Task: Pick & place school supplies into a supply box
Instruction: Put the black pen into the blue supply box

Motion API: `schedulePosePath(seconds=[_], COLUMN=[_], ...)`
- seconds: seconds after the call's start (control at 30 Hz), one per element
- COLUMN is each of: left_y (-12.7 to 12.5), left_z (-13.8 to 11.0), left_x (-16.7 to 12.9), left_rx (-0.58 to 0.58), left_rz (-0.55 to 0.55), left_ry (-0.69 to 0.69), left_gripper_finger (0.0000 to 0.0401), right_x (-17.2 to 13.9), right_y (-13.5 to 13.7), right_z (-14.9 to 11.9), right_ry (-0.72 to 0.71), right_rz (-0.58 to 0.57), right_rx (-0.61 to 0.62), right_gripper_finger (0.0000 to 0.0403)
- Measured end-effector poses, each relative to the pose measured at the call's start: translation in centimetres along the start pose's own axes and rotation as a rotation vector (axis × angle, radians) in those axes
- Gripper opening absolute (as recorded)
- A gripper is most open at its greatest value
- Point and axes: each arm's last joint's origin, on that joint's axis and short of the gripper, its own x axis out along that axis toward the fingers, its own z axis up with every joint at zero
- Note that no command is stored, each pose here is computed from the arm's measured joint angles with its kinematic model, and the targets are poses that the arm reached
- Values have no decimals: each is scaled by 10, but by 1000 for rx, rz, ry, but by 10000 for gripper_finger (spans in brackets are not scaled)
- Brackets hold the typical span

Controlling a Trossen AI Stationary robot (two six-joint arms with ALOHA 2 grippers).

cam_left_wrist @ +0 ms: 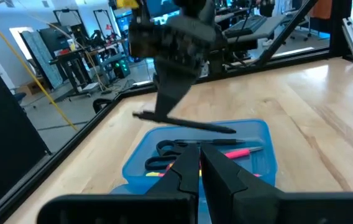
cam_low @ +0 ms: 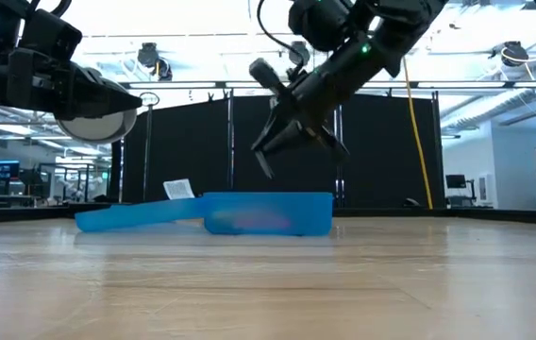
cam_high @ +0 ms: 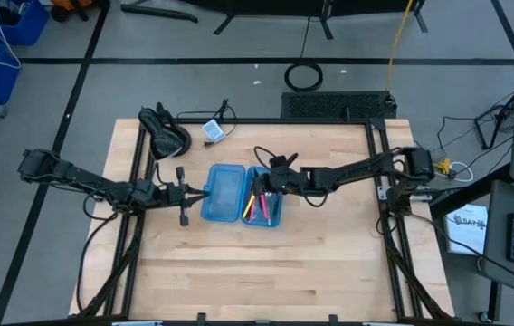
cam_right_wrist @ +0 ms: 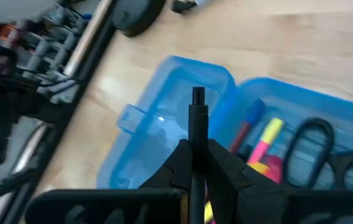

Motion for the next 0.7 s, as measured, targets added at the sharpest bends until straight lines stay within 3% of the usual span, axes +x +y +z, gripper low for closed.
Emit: schedulePosePath(seconds=[0.37, 0.7], left_y=[0, 0], left_z=[0, 0], left_x=[0, 0], left_rx=[-1, -6], left_rz=[-2, -3], left_ry=[0, -1], left_gripper_finger=[21, 21], right_x=[23, 22], right_y=[-19, -30], right_z=[-21, -26], right_ry=[55, 106], right_rz=[-99, -208], right_rx=[25, -16], right_gripper_finger=[16, 16])
